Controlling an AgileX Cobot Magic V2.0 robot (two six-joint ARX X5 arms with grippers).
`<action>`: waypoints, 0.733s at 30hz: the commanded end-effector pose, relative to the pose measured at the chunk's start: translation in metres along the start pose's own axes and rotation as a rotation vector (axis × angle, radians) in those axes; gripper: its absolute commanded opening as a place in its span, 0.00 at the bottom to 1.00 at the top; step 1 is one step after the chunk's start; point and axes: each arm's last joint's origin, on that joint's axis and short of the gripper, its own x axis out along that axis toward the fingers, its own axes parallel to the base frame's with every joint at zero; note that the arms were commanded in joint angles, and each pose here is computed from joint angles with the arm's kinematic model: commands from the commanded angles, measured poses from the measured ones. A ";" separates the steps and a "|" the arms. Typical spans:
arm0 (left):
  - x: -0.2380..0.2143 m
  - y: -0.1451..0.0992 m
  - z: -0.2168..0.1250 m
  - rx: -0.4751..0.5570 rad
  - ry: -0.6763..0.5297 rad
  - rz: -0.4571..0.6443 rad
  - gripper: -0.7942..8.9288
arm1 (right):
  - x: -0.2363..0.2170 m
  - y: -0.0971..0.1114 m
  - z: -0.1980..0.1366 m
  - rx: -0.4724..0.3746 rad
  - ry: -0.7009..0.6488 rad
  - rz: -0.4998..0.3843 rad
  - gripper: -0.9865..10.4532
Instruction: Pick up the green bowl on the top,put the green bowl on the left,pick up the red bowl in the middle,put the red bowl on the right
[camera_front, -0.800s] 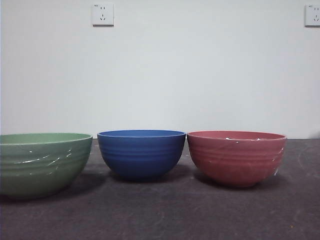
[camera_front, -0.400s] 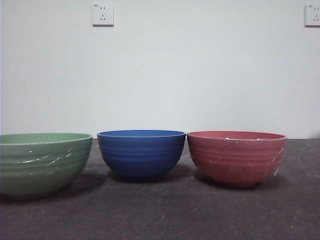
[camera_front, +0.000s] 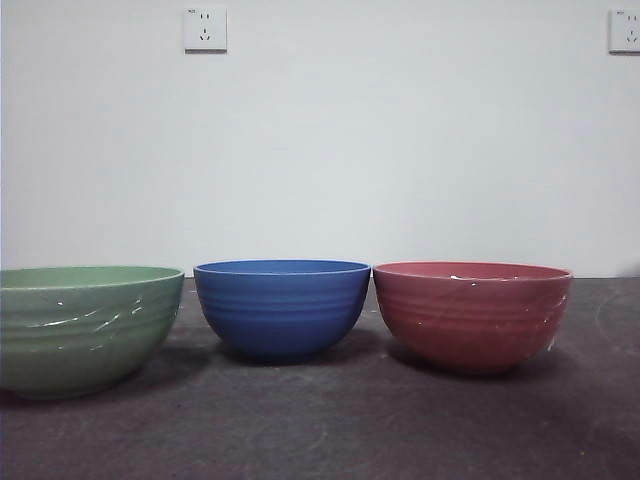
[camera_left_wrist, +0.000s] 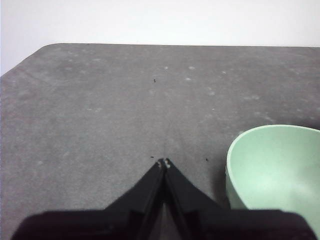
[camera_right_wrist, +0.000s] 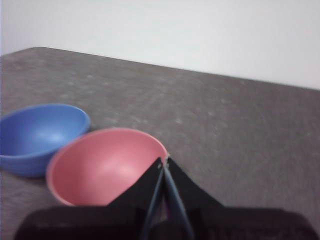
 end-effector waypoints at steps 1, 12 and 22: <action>0.001 0.000 -0.004 -0.005 0.012 0.006 0.08 | 0.004 -0.001 -0.016 0.031 -0.025 -0.014 0.09; 0.001 0.000 -0.004 -0.005 0.012 0.006 0.08 | 0.010 0.000 -0.057 0.092 0.042 -0.035 0.09; 0.001 0.000 -0.004 -0.005 0.012 0.006 0.08 | 0.009 -0.001 -0.058 0.142 0.050 -0.082 0.09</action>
